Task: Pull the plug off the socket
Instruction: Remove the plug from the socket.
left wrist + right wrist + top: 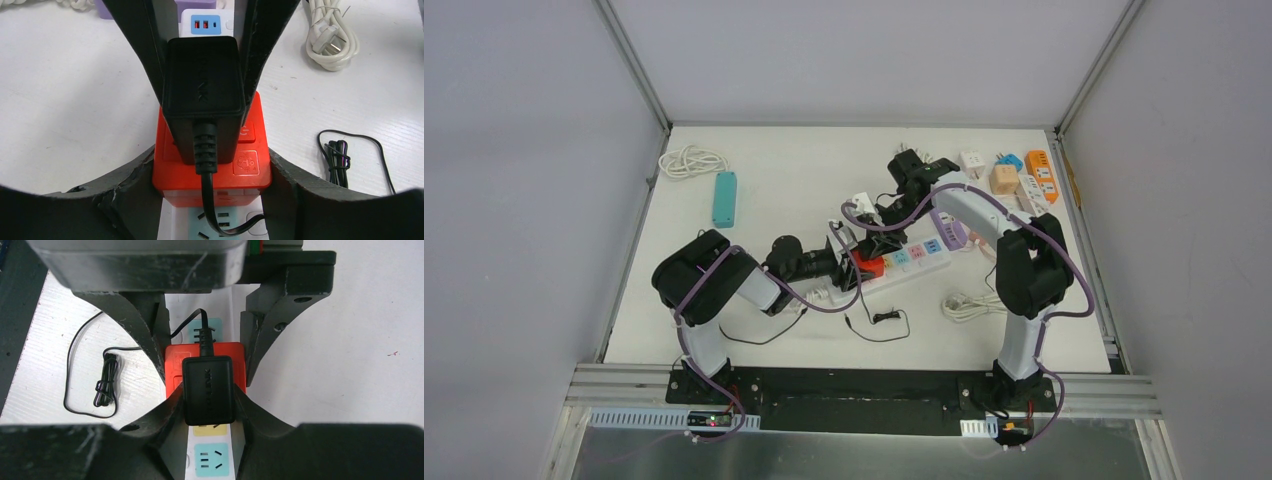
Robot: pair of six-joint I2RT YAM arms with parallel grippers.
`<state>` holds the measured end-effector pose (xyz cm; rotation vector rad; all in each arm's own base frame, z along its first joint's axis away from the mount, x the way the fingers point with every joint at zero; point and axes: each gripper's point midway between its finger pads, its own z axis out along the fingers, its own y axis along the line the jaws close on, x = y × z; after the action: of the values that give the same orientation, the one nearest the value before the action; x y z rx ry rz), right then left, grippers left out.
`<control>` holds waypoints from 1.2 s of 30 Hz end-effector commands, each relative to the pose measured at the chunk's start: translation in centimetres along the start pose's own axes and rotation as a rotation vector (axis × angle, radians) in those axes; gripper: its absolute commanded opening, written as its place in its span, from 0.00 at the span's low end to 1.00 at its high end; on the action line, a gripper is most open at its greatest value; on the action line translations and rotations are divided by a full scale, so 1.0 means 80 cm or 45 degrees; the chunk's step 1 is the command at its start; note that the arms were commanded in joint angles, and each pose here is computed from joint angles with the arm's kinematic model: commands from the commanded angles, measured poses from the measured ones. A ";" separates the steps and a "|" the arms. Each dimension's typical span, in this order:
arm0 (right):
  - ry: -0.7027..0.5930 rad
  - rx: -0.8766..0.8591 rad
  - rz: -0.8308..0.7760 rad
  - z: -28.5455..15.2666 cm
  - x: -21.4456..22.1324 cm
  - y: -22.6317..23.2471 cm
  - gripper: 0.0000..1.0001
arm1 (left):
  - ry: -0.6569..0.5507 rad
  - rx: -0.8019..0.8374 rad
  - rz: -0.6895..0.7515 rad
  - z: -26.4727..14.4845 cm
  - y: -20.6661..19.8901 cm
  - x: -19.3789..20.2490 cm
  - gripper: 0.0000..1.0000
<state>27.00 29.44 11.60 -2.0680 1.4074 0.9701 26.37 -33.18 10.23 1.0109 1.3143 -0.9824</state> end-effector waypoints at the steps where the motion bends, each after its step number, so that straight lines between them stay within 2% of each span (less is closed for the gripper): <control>1: -0.022 -0.012 -0.041 -0.005 -0.020 0.012 0.00 | -0.030 0.075 0.021 0.004 -0.009 -0.006 0.00; 7: 0.077 0.019 -0.006 0.018 -0.037 0.022 0.00 | 0.039 0.075 0.013 0.003 -0.007 0.008 0.00; 10: 0.060 0.024 0.027 0.019 -0.042 0.020 0.00 | 0.042 0.079 0.020 0.002 -0.008 0.006 0.00; 18: -0.017 0.012 0.111 -0.013 -0.009 0.017 0.00 | 0.062 0.066 0.031 -0.009 -0.010 0.010 0.00; 23: -0.027 0.004 0.139 -0.011 -0.001 0.019 0.00 | 0.064 0.066 0.021 -0.011 -0.010 0.012 0.00; 31: -0.076 0.076 0.111 0.015 -0.063 0.003 0.00 | 0.049 0.077 0.005 -0.005 -0.008 0.009 0.00; 36: -0.064 0.064 0.127 0.018 -0.062 0.004 0.00 | 0.057 0.074 0.008 -0.010 -0.011 0.013 0.00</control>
<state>26.42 30.00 11.79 -1.9788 1.6230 0.9216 26.08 -32.77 10.00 1.0667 1.2981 -0.9878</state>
